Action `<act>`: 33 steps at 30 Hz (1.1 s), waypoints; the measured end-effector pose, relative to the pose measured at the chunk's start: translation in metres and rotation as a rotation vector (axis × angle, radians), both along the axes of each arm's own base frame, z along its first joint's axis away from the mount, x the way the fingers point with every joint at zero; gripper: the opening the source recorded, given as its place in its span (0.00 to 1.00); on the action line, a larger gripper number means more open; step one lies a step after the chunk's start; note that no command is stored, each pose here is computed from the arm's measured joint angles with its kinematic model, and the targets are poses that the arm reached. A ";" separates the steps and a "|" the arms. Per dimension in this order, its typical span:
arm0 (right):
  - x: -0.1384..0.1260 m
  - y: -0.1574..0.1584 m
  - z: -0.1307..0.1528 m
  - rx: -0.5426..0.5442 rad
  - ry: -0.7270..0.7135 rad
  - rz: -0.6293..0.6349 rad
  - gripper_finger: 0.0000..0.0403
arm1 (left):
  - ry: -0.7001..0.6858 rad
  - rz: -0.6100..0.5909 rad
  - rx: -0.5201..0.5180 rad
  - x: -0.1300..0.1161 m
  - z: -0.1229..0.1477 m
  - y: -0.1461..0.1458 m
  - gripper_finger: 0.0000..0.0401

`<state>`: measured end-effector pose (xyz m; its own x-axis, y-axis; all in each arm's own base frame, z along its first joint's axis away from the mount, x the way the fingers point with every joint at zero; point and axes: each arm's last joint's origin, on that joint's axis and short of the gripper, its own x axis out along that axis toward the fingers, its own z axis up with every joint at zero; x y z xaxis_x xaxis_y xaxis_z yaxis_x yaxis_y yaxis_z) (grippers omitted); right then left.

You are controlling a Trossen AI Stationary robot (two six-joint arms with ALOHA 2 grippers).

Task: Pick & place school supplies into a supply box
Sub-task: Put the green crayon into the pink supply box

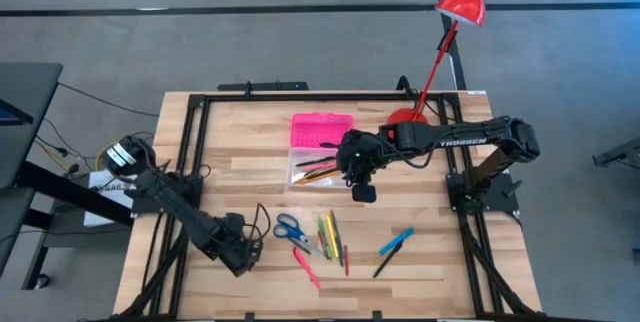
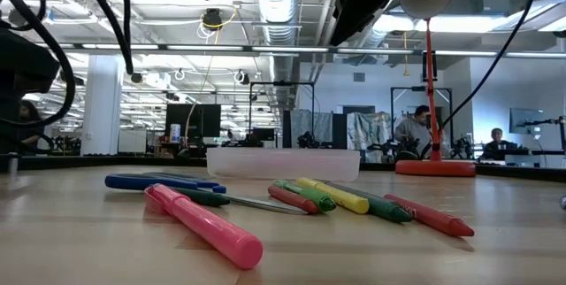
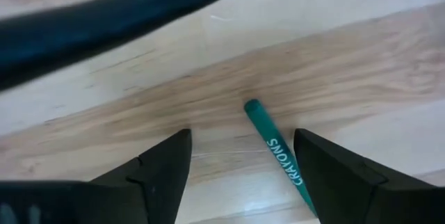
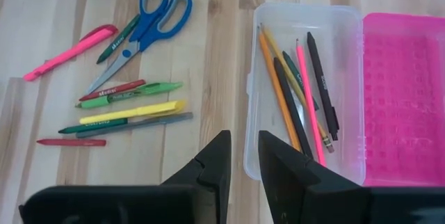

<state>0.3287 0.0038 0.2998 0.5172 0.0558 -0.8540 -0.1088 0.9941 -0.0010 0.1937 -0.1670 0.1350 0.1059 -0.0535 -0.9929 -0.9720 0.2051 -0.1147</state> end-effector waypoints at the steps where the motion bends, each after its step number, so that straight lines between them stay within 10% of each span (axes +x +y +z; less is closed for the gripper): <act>1: 0.000 0.000 0.000 0.000 0.000 0.001 0.17 | 0.005 -0.013 -0.011 0.000 0.000 0.000 0.62; 15: 0.000 -0.001 0.000 -0.004 0.002 0.003 0.17 | -0.114 0.071 -0.143 0.019 0.016 -0.017 0.62; 33: -0.001 -0.001 0.000 -0.014 0.005 0.020 0.17 | 0.005 0.068 -0.071 0.014 0.001 -0.013 0.62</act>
